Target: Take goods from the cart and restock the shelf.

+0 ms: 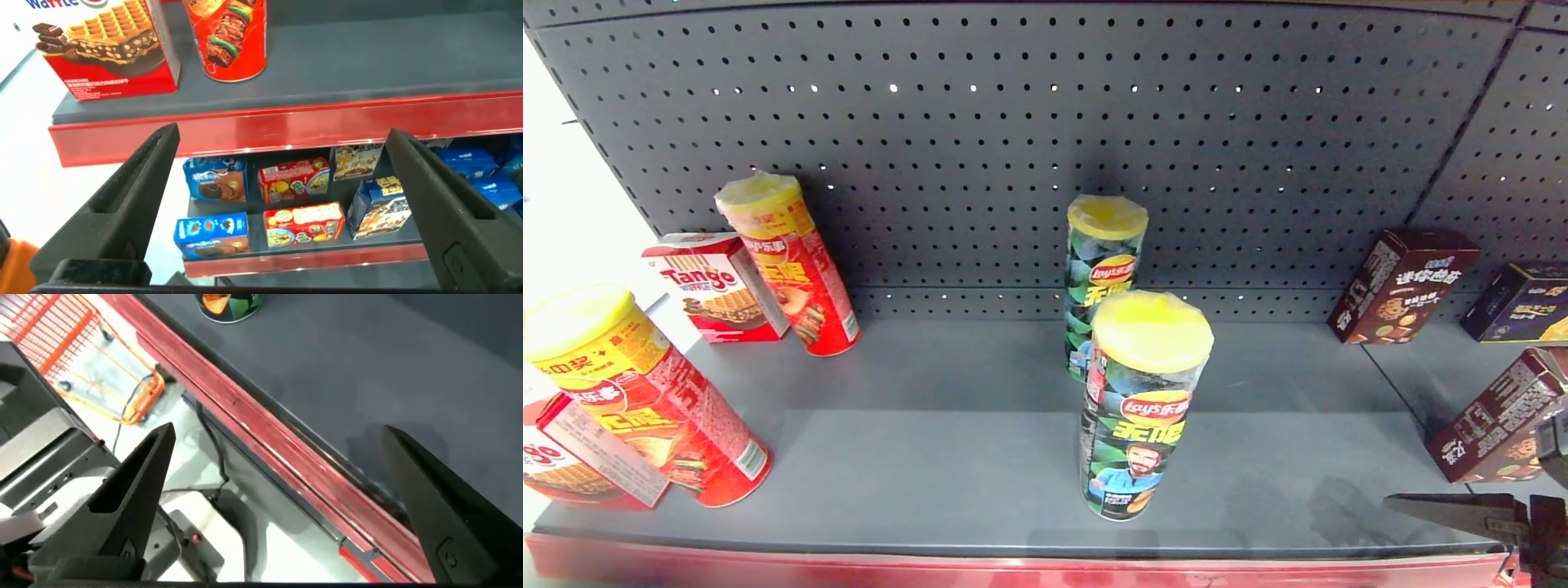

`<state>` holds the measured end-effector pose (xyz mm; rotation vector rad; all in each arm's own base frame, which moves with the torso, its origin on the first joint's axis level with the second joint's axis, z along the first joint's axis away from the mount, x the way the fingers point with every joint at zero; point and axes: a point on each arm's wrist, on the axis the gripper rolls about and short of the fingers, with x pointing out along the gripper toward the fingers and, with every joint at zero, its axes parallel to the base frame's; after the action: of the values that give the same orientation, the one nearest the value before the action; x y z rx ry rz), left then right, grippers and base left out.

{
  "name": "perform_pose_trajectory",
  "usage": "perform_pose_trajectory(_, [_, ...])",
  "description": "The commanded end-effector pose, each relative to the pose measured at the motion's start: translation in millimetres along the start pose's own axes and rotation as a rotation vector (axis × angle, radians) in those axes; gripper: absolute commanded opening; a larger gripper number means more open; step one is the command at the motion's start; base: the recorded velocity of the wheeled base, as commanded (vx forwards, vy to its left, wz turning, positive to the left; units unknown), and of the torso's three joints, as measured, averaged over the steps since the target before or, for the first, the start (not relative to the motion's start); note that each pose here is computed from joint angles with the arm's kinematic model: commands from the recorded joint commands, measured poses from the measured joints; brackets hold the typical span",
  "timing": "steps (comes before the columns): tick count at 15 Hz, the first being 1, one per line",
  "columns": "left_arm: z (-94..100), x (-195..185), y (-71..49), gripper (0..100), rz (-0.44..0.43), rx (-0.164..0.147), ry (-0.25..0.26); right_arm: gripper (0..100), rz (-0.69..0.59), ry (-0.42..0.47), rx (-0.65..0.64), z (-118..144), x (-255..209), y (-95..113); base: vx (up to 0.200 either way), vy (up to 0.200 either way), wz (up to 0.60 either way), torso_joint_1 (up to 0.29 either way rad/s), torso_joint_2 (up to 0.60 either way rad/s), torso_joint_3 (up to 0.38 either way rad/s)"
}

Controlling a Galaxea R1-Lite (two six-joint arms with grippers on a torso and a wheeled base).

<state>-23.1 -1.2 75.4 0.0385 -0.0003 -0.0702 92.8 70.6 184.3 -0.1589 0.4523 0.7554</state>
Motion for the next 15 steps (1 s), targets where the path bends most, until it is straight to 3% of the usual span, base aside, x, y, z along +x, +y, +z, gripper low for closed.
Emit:
perform_pose_trajectory(1, [0.0,0,0.0,100,0.000,0.000,0.002,100,-0.003,0.039,0.002,12,17,-2,0.000,0.000,0.00,0.000,0.00,0.000])
perform_pose_trajectory(5, [-0.4,0,0.0,100,0.001,0.000,0.004,100,-0.028,0.046,-0.012,46,47,-4,0.000,0.000,0.00,0.000,0.00,0.000])
perform_pose_trajectory(15, [-0.3,0,0.0,100,0.001,0.000,0.002,100,-0.071,0.067,-0.015,84,101,-10,0.000,0.000,0.00,0.000,0.00,0.000])
